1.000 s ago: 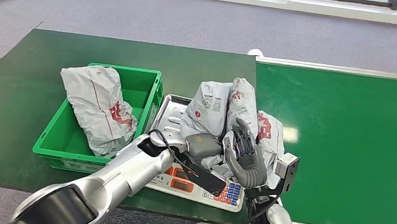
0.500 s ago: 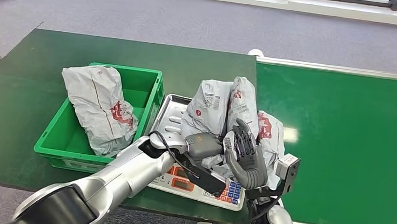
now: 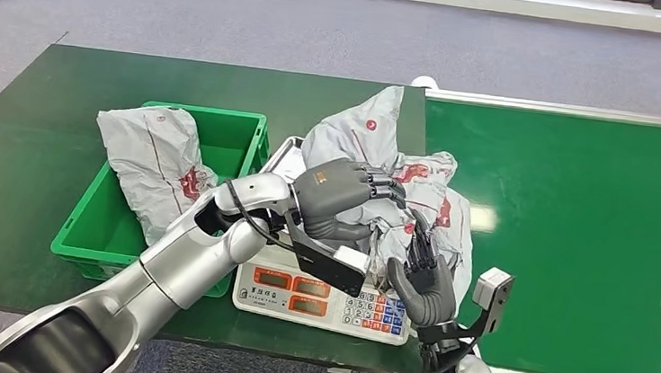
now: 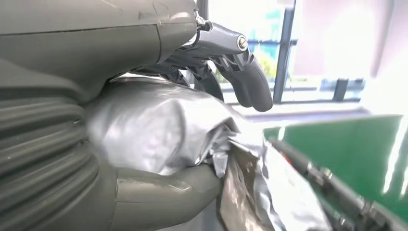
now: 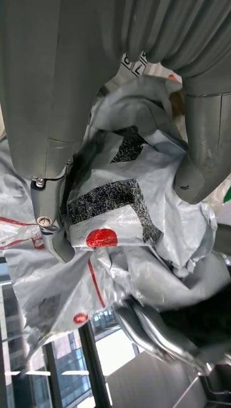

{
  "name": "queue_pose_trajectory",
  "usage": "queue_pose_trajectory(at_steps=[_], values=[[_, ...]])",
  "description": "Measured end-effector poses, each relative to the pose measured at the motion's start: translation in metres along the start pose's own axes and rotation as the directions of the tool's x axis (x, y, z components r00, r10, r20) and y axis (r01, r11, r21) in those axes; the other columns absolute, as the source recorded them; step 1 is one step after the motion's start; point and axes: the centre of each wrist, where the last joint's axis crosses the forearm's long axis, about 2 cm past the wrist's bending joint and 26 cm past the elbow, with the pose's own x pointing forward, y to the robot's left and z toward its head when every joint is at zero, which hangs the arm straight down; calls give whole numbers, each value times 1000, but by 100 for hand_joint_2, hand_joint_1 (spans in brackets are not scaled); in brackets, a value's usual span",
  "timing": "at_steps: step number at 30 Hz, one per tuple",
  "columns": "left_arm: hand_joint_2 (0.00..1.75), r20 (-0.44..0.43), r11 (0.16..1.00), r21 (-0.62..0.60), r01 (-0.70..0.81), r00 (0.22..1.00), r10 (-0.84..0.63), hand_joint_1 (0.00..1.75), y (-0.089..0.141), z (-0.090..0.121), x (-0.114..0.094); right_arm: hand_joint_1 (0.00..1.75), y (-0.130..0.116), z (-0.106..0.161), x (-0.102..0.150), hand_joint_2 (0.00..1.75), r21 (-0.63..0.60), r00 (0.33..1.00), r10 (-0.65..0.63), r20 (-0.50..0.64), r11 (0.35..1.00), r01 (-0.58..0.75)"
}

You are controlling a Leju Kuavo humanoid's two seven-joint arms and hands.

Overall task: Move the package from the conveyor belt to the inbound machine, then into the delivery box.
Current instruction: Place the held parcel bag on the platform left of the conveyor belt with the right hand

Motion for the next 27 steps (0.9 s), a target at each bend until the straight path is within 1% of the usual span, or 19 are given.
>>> queue_pose_trajectory(at_steps=[4,7,11,16,18,22,24,27], values=[[175,36,999,31,31,999,-32,175,10,0,9,0,-1,5,3,175,-17,1000,3,-5,1000,-3],[175,44,999,41,34,998,-36,175,14,2,11,0,-1,8,5,175,-26,1000,4,-6,1000,-4],[175,49,999,37,28,998,-30,175,14,8,8,0,-1,11,6,175,-32,1000,4,-6,999,-4],[175,24,999,25,34,999,-35,175,9,17,2,0,-1,12,7,175,-34,1000,4,-6,999,-4],[175,-5,999,16,49,999,-49,175,7,20,-1,0,-1,12,7,175,-36,1000,4,-6,999,-4],[175,-89,995,2,103,991,-103,175,1,29,-12,0,-2,15,7,175,-48,1000,3,-5,999,-3],[175,-148,989,-7,147,978,-146,175,-2,35,-20,0,-2,18,8,175,-53,1000,5,-6,999,-5],[175,-256,973,-43,228,939,-231,175,-5,49,-37,0,-3,21,9,175,-62,1000,12,-4,998,-13]])
